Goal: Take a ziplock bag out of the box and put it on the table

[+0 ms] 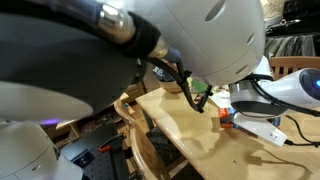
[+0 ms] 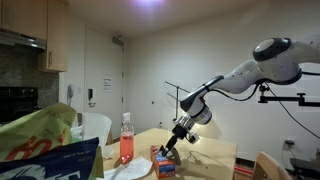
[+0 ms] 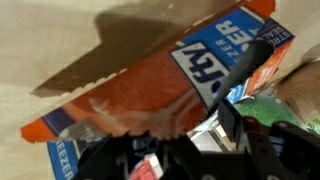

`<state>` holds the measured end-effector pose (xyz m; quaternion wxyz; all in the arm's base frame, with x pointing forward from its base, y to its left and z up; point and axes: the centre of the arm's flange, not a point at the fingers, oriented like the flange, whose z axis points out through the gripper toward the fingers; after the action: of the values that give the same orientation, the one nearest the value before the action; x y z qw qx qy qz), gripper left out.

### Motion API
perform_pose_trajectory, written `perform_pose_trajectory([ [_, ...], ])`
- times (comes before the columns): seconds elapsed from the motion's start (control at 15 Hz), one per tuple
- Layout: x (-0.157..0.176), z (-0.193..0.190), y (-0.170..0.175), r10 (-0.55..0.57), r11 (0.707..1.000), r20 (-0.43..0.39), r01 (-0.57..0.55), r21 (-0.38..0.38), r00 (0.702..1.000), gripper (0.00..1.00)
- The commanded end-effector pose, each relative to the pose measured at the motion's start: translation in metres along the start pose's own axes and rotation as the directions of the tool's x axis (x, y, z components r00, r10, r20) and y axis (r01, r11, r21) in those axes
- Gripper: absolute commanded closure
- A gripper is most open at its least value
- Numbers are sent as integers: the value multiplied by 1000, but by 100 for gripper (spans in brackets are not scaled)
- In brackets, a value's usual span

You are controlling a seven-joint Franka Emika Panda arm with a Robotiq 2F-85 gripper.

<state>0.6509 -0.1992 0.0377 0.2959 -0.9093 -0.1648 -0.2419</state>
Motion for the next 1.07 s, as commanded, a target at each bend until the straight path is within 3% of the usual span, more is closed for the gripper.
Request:
perform_pose_trajectory([
  [0.0,0,2,-1,18,1000,15,-19,16,1000,28],
  [0.07,-1,3,-1,25,1000,18,-25,12,1000,27],
  [0.27,-3,5,0,33,999,25,-33,15,999,12],
  [0.47,-4,7,1,34,999,29,-35,24,999,9],
  [0.87,-3,6,7,58,998,6,-59,32,998,30],
  [1.0,-2,5,10,77,996,-4,-77,40,997,21],
])
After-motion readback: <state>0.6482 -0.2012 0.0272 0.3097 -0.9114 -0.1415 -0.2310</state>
